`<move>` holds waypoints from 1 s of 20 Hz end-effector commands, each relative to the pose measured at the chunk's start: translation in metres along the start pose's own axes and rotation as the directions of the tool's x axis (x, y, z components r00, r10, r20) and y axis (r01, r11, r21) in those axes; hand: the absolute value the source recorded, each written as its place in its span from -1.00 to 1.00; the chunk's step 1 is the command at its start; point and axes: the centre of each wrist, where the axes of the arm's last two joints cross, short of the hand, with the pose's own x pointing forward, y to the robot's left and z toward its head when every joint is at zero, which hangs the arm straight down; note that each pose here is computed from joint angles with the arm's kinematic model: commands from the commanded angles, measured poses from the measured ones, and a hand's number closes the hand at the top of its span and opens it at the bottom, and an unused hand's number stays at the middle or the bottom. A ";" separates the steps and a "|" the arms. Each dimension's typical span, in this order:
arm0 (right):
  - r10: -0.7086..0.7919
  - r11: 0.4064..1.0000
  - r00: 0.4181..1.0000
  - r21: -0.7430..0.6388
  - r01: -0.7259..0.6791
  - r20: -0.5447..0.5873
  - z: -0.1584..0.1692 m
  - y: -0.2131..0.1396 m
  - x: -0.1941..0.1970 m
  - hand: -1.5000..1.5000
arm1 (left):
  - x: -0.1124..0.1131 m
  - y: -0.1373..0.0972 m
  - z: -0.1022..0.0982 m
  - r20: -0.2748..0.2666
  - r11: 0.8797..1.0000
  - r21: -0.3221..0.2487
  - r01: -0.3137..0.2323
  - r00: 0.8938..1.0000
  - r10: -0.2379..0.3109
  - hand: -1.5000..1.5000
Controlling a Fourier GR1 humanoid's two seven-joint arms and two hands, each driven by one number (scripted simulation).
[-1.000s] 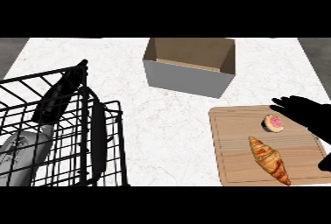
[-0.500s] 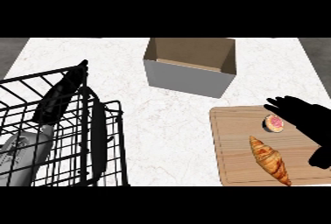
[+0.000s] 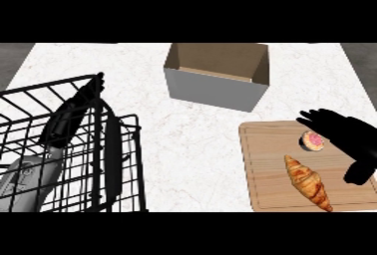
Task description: Pick the cupcake from the cutting board and place it in the cardboard box
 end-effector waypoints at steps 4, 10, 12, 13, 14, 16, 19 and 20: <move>-0.007 1.000 1.000 0.019 0.007 0.002 -0.012 0.015 -0.006 -1.00 | 0.031 -0.001 -0.004 0.151 0.999 -0.039 0.028 0.988 -0.022 0.00; 0.017 0.999 0.998 0.030 -0.015 -0.057 -0.024 0.034 -0.004 -1.00 | 0.020 -0.008 0.020 0.147 0.999 -0.050 0.021 0.989 -0.013 0.00; 0.045 0.999 0.997 0.030 -0.043 -0.056 -0.035 0.023 -0.011 -1.00 | 0.027 -0.001 0.001 0.152 0.998 -0.049 0.027 0.988 -0.019 0.00; 0.015 0.999 0.998 0.036 -0.013 -0.053 -0.025 0.033 -0.009 -1.00 | 0.028 -0.014 0.015 0.156 0.998 -0.051 0.030 0.988 -0.022 0.00; 0.017 0.999 0.998 0.045 -0.014 -0.054 -0.039 0.038 -0.012 -1.00 | 0.029 -0.007 0.001 0.157 0.999 -0.040 0.029 0.987 -0.022 0.00; -0.003 0.999 0.999 0.046 0.005 -0.034 -0.035 0.028 -0.012 -1.00 | 0.023 -0.020 0.008 0.149 0.999 -0.050 0.020 0.989 -0.012 0.00; 0.031 0.998 0.999 0.062 -0.032 0.005 -0.032 0.043 -0.022 1.00 | 0.031 -0.008 0.009 0.165 0.999 -0.046 0.024 0.986 -0.016 0.00; 0.059 0.997 0.997 0.037 -0.061 0.056 -0.025 0.053 -0.022 1.00 | 0.021 -0.015 0.010 0.146 0.999 -0.027 0.024 0.989 -0.020 0.00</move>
